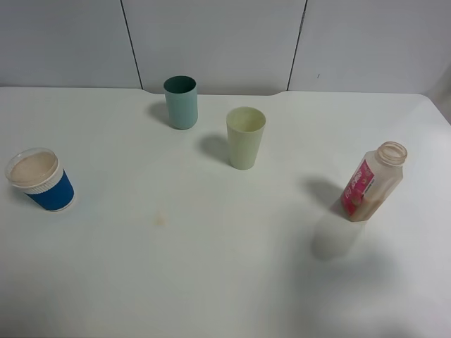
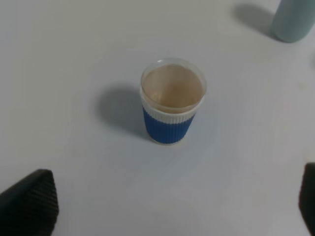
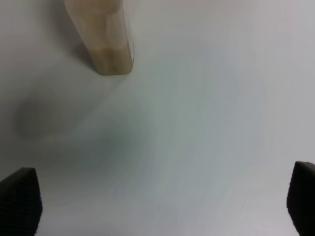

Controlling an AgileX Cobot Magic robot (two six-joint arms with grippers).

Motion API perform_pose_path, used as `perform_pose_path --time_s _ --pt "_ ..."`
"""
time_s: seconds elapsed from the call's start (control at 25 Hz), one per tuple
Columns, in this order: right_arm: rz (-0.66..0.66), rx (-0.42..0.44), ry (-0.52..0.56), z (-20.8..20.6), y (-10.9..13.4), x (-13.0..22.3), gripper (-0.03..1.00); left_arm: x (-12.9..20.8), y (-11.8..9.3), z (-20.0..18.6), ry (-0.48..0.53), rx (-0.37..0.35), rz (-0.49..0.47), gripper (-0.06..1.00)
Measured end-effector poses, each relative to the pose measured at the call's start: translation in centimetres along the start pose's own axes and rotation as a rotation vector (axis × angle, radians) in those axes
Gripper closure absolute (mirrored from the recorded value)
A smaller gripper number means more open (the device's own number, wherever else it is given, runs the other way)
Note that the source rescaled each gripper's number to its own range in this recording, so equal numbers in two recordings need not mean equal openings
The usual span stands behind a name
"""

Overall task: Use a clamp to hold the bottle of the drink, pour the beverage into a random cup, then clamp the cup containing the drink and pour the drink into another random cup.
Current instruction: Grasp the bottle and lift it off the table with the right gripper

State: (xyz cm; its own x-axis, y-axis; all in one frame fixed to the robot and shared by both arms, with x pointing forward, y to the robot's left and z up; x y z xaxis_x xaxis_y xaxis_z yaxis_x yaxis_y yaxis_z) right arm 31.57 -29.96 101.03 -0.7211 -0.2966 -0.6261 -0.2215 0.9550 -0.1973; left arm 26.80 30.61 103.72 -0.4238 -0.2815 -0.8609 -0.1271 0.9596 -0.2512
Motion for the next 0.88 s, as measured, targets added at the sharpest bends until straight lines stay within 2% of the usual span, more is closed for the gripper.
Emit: perform_pose_path --time_s 0.12,0.48,0.88 --pt "-0.019 -0.027 0.075 1.1 0.1 -0.3 -0.03 0.0 0.0 0.0 0.000 0.000 0.000 -0.03" --pt "-0.079 -0.063 0.201 2.9 0.1 -0.5 -0.03 0.0 0.0 0.0 0.000 0.000 0.000 -0.03" --pt "-0.130 -0.055 0.298 4.2 -0.4 -0.5 -0.03 0.0 0.0 0.0 0.000 0.000 0.000 -0.03"
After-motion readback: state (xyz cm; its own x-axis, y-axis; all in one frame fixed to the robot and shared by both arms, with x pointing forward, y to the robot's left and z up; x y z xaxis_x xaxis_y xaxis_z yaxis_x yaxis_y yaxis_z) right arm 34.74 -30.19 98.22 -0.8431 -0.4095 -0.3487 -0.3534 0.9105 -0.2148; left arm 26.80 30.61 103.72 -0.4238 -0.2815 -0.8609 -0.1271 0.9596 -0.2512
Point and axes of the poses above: a point on each arm's last joint axis where the gripper is mounted, z pointing out along that axis toward the gripper, y along the wrist's bending axis when the last joint is at zero, x = y × z, the point moved 4 cm from there along z, pointing out along that axis toward the gripper, and after that the axes turned 11 degrees about -z, right-handed, at the moved point
